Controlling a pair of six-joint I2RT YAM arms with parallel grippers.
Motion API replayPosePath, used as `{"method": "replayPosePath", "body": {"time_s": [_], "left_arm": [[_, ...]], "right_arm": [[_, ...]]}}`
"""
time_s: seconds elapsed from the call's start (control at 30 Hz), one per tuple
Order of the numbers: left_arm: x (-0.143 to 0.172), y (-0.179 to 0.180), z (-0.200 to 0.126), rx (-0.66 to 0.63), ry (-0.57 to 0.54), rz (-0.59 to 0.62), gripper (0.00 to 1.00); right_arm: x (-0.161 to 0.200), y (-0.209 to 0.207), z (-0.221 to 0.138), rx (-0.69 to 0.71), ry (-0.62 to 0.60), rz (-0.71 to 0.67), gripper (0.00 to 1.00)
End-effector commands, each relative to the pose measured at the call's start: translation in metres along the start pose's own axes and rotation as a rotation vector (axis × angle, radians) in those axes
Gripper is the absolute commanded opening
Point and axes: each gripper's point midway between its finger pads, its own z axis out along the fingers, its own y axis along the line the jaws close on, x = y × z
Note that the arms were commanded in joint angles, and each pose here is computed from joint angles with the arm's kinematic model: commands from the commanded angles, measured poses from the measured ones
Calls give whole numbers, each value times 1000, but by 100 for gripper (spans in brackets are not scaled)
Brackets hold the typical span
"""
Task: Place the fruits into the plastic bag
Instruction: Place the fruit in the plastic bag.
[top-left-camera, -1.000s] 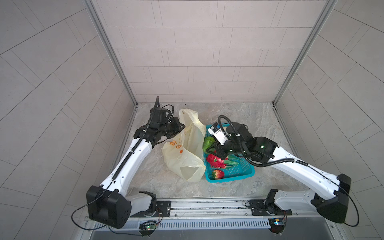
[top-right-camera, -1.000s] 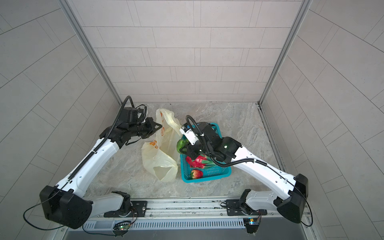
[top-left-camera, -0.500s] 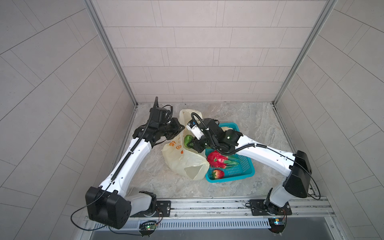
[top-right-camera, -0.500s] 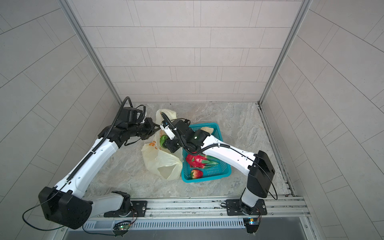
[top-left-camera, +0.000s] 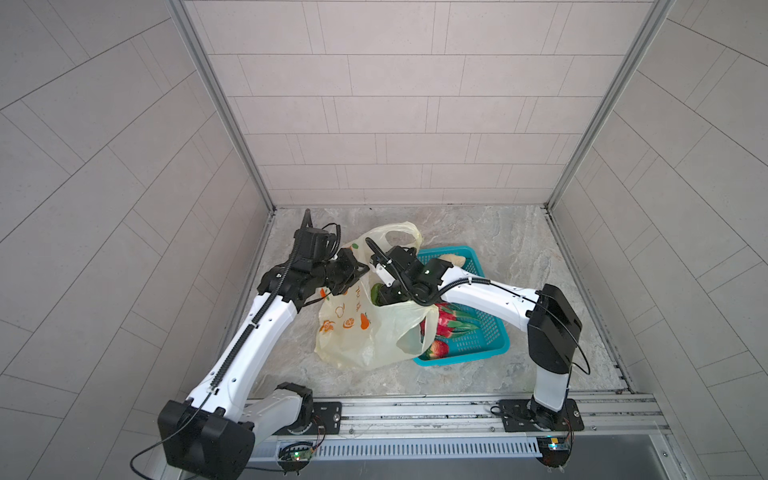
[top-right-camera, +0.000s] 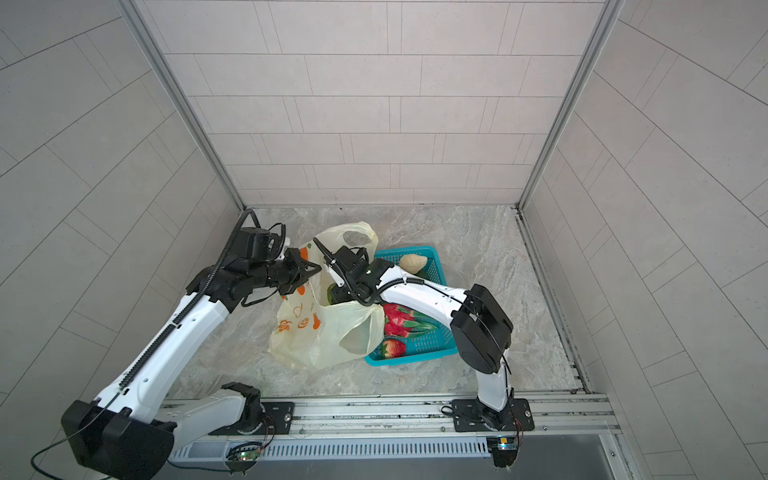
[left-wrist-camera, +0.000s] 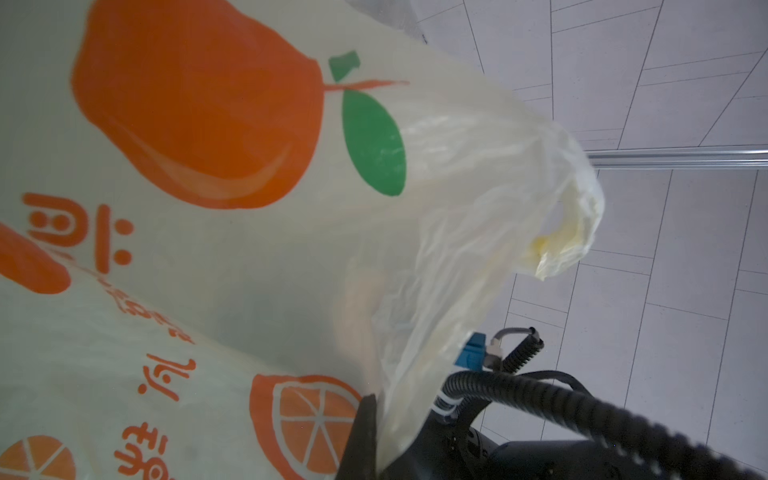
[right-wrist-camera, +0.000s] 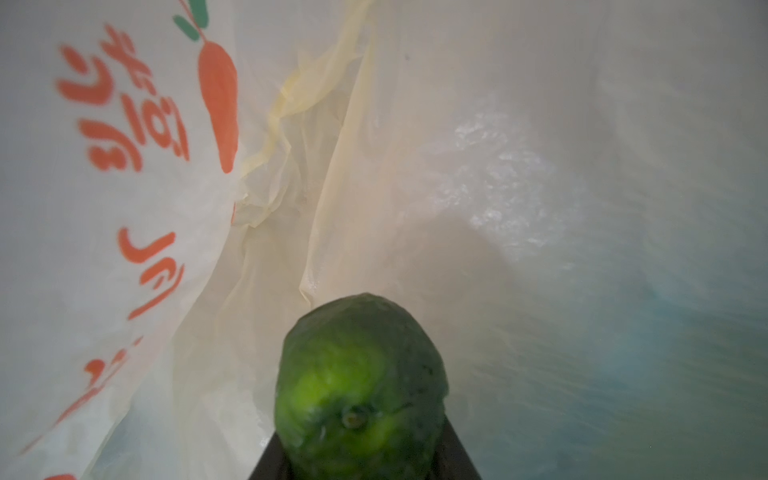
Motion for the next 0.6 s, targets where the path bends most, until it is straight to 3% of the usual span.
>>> {"method": "replayPosePath", "body": {"time_s": [0.0, 0.23, 0.57], "left_arm": [[3, -1, 0, 22, 8, 6, 0], [10, -5, 17, 88, 89, 48, 0], [21, -6, 34, 142, 207, 126, 0]], "right_arm": [[3, -3, -9, 22, 30, 4, 42], [10, -13, -30, 50, 36, 3, 65], [5, 5, -64, -86, -105, -38, 71]]}}
